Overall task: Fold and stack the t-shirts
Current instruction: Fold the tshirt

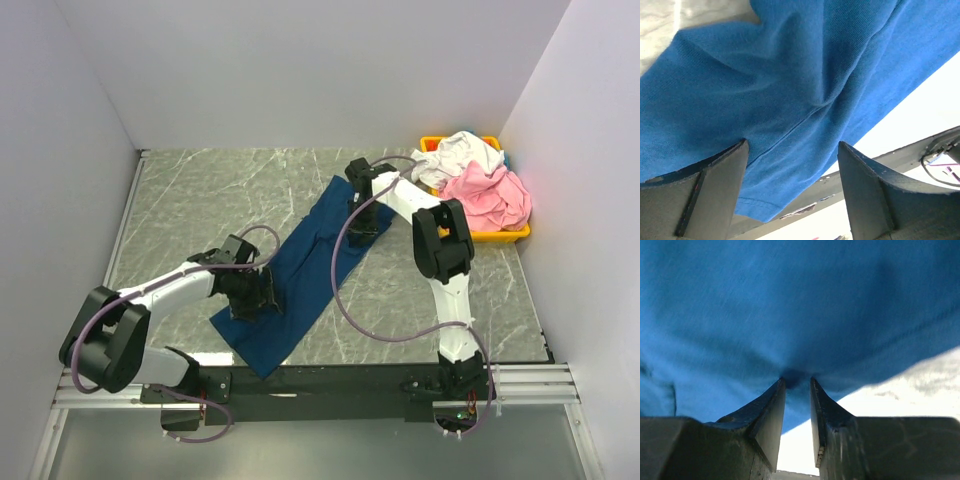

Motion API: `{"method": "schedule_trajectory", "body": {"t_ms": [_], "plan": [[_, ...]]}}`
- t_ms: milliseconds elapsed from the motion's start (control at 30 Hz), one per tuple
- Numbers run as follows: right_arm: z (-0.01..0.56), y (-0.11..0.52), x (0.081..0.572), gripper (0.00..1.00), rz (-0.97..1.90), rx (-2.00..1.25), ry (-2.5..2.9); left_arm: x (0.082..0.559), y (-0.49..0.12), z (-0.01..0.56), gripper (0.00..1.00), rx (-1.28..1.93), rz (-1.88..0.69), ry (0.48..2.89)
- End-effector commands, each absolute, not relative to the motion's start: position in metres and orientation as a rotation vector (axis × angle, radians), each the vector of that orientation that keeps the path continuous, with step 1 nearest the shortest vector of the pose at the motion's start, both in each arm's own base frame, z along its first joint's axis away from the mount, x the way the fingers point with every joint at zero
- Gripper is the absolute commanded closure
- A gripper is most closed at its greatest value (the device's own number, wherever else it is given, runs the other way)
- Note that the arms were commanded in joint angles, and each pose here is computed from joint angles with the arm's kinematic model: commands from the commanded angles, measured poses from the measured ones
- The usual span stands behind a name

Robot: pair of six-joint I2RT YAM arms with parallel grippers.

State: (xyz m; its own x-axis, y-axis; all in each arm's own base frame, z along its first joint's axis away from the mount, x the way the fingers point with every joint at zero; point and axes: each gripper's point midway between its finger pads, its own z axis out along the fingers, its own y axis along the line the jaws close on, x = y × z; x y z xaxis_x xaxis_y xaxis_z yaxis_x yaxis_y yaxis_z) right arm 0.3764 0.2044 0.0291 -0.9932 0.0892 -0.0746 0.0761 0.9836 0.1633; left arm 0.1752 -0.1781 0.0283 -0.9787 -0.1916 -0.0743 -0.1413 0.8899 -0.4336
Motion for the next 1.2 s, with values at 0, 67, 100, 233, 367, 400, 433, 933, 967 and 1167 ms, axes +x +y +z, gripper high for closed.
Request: {"method": "schedule_trajectory", "body": {"t_ms": [0,67,100,233,367,400,433,933,967,1167], "plan": [[0.022,0.199,0.391,0.66,0.162,0.18,3.033,0.182,-0.181,0.019,0.2,-0.256,-0.651,2.934],[0.019,0.2,0.399,0.66,0.142,0.19,3.029,0.186,-0.182,0.019,0.21,-0.26,-0.646,2.928],[0.018,0.199,0.401,0.66,0.132,0.191,3.033,0.19,-0.183,0.019,0.2,-0.257,-0.643,2.929],[0.014,0.2,0.42,0.66,0.126,0.212,3.013,0.203,-0.187,0.019,0.2,-0.247,-0.619,2.923],[0.01,0.2,0.44,0.66,0.147,0.258,3.001,0.213,-0.189,0.019,0.2,-0.235,-0.599,2.923],[0.009,0.199,0.442,0.66,0.147,0.265,3.005,0.216,-0.191,0.021,0.2,-0.232,-0.6,2.916],[0.01,0.199,0.453,0.66,0.163,0.283,2.988,0.218,-0.19,0.022,0.2,-0.233,-0.593,2.913],[0.012,0.203,0.465,0.66,0.246,0.314,2.963,0.185,-0.184,0.037,0.2,-0.347,-0.669,2.898],[0.013,0.204,0.465,0.66,0.253,0.316,2.962,0.178,-0.181,0.033,0.2,-0.389,-0.665,2.91],[0.018,0.208,0.47,0.66,0.284,0.328,2.94,0.154,-0.18,0.031,0.19,-0.44,-0.743,2.908]]}}
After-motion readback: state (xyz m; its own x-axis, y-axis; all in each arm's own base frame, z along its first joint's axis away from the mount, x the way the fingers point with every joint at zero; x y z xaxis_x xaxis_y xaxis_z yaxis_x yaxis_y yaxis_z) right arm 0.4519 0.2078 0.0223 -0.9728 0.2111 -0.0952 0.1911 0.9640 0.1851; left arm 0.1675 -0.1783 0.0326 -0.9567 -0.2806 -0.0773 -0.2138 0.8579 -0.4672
